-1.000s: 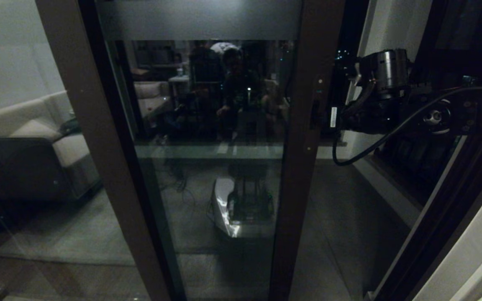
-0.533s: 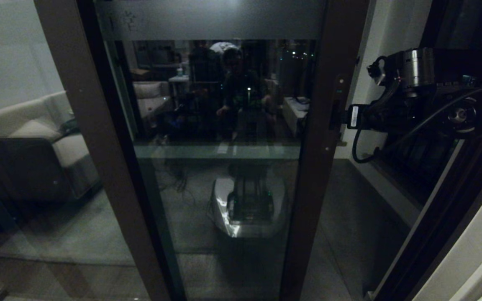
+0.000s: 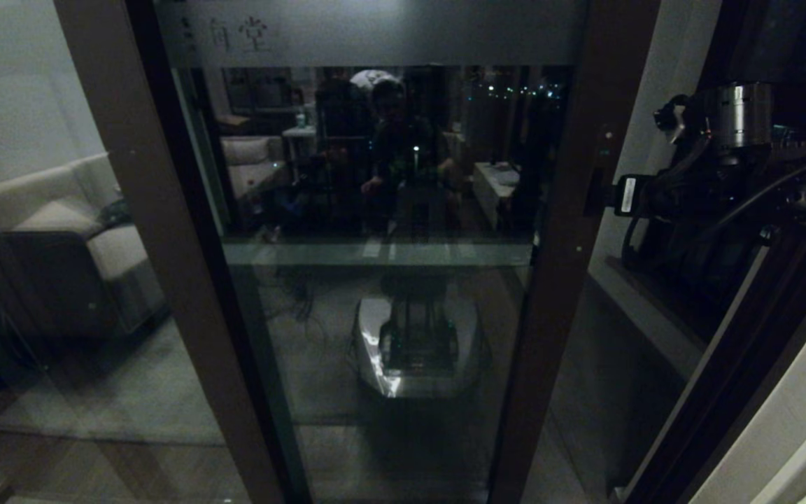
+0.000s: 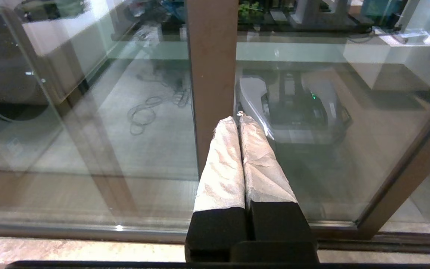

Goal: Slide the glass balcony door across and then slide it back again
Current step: Close the slid door

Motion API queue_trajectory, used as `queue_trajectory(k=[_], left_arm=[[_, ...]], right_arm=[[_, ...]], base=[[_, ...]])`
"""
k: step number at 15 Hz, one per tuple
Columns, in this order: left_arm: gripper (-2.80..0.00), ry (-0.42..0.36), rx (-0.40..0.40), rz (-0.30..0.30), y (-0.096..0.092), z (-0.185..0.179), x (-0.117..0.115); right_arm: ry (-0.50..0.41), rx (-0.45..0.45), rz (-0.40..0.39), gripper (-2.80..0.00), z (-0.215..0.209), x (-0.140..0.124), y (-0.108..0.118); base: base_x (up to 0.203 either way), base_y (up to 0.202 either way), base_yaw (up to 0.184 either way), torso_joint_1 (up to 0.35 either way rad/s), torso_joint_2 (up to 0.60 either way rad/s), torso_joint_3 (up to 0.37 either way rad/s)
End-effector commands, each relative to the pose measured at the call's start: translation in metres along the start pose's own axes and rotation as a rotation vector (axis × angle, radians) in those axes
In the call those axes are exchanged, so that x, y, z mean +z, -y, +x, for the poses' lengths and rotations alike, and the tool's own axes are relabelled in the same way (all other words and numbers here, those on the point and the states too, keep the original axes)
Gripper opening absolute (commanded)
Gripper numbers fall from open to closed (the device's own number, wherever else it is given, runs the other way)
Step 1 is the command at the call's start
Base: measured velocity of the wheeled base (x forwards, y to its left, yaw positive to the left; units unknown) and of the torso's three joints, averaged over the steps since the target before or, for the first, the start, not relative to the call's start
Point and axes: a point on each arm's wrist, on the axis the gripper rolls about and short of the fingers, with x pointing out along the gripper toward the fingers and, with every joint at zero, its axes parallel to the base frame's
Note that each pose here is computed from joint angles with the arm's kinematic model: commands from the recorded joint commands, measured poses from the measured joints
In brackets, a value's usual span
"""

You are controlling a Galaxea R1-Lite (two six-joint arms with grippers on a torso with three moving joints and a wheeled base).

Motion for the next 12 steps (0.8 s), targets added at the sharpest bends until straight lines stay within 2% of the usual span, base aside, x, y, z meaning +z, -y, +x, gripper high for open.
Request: queue_trajectory(k=[1,6,12], left_arm=[[-2.8,0.0,0.0,0.0,0.0,0.0,0.0],[-2.8,0.0,0.0,0.0,0.0,0.0,0.0],[-2.8,0.0,0.0,0.0,0.0,0.0,0.0]], right_arm=[[-0.006,-0.013,-0.001,0.0,-0.002,0.001,0.012],[-0.002,-0.042,0.005,0.0,0.001,0.005,0.037],[-0.007,-0.056,0.012,0.0,0.002,0.005,0.05]], base=[[0.0,0.0,0.0,0.0,0.0,0.0],[0.0,0.0,0.0,0.0,0.0,0.0],[0.0,0.0,0.0,0.0,0.0,0.0]])
